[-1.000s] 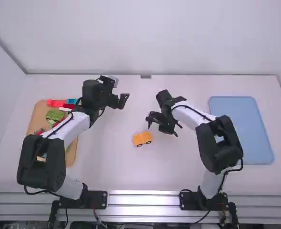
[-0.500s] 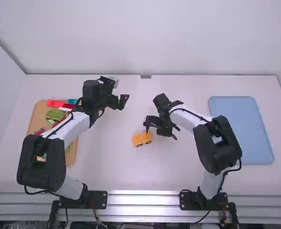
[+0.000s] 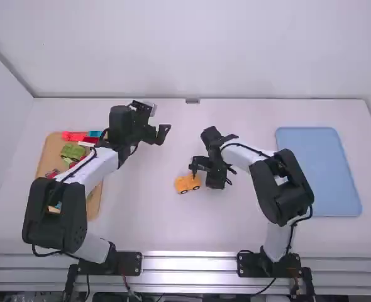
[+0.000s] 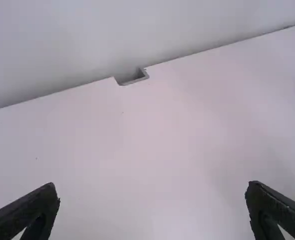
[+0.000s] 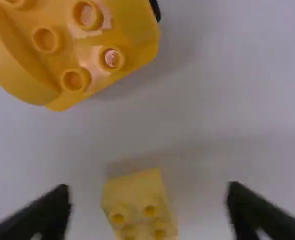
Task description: Assemble lego blocks to make yellow taxi
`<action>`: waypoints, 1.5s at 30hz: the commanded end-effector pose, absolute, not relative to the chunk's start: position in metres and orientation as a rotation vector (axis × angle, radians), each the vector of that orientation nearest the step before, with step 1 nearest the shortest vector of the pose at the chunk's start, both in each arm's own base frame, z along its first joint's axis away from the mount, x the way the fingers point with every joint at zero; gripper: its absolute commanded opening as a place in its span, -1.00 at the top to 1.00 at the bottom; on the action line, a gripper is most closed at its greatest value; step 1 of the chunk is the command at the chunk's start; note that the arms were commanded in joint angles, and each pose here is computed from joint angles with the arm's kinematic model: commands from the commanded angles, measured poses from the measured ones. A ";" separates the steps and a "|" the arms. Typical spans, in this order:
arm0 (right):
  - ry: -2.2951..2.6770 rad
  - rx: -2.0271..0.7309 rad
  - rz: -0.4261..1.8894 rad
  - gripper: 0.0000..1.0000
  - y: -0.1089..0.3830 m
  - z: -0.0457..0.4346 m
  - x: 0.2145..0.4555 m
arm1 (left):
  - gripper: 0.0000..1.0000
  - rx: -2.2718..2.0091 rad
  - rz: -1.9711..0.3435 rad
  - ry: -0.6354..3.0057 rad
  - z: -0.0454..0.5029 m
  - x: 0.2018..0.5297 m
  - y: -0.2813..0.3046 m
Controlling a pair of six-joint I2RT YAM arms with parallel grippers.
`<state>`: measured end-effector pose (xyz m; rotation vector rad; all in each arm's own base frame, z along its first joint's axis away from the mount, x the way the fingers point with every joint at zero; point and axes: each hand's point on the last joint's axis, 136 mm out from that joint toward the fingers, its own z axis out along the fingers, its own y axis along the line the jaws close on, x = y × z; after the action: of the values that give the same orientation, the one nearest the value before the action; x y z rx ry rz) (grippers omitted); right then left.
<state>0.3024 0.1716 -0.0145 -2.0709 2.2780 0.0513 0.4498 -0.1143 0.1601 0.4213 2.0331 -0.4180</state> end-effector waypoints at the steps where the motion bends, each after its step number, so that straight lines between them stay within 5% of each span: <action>1: 2.265 -2.093 0.040 -0.97 0.174 -0.007 0.300 | -0.98 0.429 -0.409 2.042 0.156 0.448 -0.113; 14: 2.062 -2.022 0.261 -0.97 0.197 0.105 0.308 | -0.98 0.429 -0.407 2.027 0.159 0.450 -0.114; 18: 1.892 -1.849 0.442 -0.97 0.207 0.131 0.330 | -0.99 0.359 -0.451 2.062 0.156 0.448 -0.113; 25: 1.930 -1.610 0.342 -0.97 0.168 0.131 0.382 | -0.98 0.469 -0.404 2.123 0.137 0.436 -0.113; 39: 1.833 -1.552 0.527 -0.97 0.183 0.142 0.376 | -0.98 1.069 -0.673 1.905 0.125 0.370 -0.164; 45: 1.707 -1.710 0.584 -0.97 0.183 0.110 0.344 | -0.98 1.197 -0.737 1.744 0.113 0.344 -0.176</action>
<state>0.3620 0.1790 0.1204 -1.6275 1.8035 0.5373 0.3633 -0.1649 0.1129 1.0933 1.8688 -0.6653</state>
